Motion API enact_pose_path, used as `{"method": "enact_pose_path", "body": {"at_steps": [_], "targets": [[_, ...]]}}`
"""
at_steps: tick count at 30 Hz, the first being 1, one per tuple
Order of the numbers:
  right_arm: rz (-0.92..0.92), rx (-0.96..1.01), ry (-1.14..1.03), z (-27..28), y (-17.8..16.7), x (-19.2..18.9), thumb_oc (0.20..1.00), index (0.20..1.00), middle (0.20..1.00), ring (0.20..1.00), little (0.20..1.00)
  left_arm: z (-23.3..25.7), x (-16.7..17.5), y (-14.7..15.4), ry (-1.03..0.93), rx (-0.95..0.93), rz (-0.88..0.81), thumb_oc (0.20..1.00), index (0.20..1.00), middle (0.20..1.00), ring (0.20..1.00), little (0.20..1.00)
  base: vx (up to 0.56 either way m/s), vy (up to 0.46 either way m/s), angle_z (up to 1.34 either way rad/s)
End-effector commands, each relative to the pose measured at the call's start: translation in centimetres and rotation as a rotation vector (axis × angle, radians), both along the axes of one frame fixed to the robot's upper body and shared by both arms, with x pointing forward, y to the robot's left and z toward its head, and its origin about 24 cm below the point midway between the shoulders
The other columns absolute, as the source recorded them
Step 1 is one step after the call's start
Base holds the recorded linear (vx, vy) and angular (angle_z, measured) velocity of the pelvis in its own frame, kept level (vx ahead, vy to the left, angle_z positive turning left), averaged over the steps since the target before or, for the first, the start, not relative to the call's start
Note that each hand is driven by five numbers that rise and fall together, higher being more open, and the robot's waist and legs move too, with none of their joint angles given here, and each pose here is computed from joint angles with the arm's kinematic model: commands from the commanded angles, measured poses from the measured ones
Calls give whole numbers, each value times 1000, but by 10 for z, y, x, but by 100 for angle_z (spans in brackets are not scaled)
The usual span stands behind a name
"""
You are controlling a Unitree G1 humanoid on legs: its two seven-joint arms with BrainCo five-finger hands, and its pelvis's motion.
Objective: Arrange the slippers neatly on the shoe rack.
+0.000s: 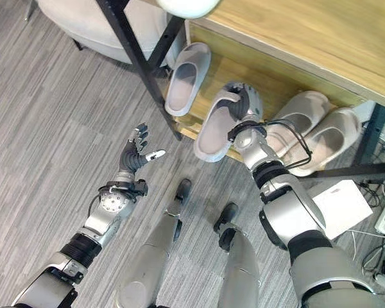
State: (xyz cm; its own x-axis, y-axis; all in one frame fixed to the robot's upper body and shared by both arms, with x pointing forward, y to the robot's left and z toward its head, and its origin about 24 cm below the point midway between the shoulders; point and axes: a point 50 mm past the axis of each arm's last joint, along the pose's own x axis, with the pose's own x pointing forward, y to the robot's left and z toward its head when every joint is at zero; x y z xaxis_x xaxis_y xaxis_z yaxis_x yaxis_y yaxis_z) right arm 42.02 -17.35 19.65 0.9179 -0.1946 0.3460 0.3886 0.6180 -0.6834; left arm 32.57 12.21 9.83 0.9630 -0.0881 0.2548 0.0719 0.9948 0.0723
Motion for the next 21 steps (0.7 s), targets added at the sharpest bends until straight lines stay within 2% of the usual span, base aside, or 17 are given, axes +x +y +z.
{"method": "enact_pose_path", "body": {"at_steps": [1, 18, 19, 20, 21], "targets": [[9, 13, -151, 46, -1, 1, 200, 200, 200, 200, 200, 21, -3, -12, -103, -33, -79, 1000, 1000, 1000, 1000, 1000, 48, -26, 18], [-231, -28, -137, 71, -73, -7, 200, 200, 200, 200, 200, 21, -18, -31, -110, -7, -222, 1000, 1000, 1000, 1000, 1000, 83, -27, 15], [-236, -36, -129, 71, -76, -8, 332, 332, 332, 332, 332, 21, -18, -30, -108, -4, -223, 1000, 1000, 1000, 1000, 1000, 36, 6, 0], [-238, -44, -114, 69, -78, -8, 1000, 1000, 1000, 1000, 1000, 21, -18, -30, -108, 0, -224, 1000, 1000, 1000, 1000, 1000, 0, 0, 0], [-235, -49, -103, 68, -78, -8, 1000, 1000, 1000, 1000, 1000, 20, -19, -29, -106, 0, -225, 1000, 1000, 1000, 1000, 1000, 0, 0, 0]]}}
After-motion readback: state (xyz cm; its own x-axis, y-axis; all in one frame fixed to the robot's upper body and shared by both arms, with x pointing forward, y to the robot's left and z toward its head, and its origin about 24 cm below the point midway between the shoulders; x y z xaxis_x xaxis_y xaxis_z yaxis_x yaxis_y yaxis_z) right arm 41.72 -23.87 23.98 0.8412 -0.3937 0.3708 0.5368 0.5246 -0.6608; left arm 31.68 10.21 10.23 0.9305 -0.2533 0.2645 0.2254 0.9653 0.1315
